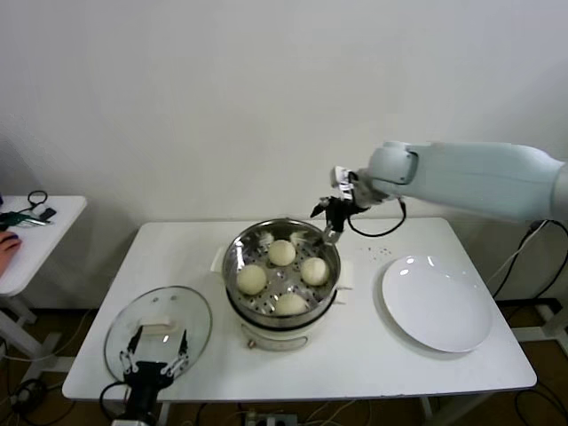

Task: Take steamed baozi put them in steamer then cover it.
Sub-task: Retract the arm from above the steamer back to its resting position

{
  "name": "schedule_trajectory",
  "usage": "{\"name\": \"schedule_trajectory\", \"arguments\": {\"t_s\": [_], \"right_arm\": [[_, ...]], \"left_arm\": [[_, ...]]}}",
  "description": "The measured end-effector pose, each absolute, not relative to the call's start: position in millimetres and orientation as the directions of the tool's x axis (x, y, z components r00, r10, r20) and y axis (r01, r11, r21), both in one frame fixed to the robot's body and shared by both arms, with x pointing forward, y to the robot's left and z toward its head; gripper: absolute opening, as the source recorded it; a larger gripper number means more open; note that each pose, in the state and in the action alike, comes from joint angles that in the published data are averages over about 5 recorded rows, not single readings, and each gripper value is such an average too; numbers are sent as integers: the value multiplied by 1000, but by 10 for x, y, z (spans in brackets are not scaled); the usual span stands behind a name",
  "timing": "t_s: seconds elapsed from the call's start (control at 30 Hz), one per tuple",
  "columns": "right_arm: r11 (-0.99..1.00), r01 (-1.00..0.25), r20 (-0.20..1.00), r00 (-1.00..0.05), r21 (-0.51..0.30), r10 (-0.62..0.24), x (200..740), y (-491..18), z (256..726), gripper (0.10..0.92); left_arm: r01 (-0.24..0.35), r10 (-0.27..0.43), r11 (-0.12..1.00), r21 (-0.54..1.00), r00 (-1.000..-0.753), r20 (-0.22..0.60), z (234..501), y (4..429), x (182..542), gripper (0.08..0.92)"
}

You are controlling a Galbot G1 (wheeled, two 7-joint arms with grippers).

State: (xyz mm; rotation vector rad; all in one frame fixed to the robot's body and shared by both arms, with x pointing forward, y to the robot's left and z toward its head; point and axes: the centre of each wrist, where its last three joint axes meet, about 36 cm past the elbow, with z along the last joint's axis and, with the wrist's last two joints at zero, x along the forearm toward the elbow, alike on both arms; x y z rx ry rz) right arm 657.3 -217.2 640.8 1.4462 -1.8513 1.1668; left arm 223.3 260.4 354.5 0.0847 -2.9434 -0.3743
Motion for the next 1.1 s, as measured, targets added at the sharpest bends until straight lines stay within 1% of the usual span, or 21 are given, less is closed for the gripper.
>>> {"name": "schedule_trajectory", "arguments": {"t_s": [0.13, 0.23, 0.37, 0.47, 0.63, 0.8, 0.97, 1.1], "right_arm": [[145, -917, 716, -383, -372, -584, 6420, -2485, 6293, 823], [221, -891, 636, -441, -397, -634, 6283, -2715, 6143, 823], [332, -849, 520, -518, -412, -679, 6092, -2995, 5882, 823], [412, -813, 437, -573, -412, -693, 5942, -3170, 5664, 823], [522, -750, 322, -652, -406, -686, 5703, -3375, 5334, 823], [618, -685, 224, -720, -386, -657, 5484, -3463, 5070, 823], [703, -621, 139, -775, -346, -616, 5263, -3493, 4828, 823], [766, -571, 82, -814, -296, -575, 5069, -3521, 4631, 823]], "left_arm": [[-31, -74, 966, 258, -984, 159, 3567, 2572, 2231, 823], [-30, -73, 964, 264, -985, 157, 3581, 2556, 2229, 823], [-32, -76, 961, 274, -986, 148, 3592, 2544, 2246, 823], [-34, -77, 960, 278, -986, 146, 3583, 2531, 2257, 823], [-30, -73, 957, 287, -988, 139, 3586, 2502, 2280, 823], [-31, -73, 954, 298, -988, 133, 3586, 2475, 2303, 823], [-31, -76, 947, 321, -989, 129, 3583, 2474, 2333, 823], [-32, -78, 936, 351, -990, 118, 3608, 2498, 2376, 823]]}}
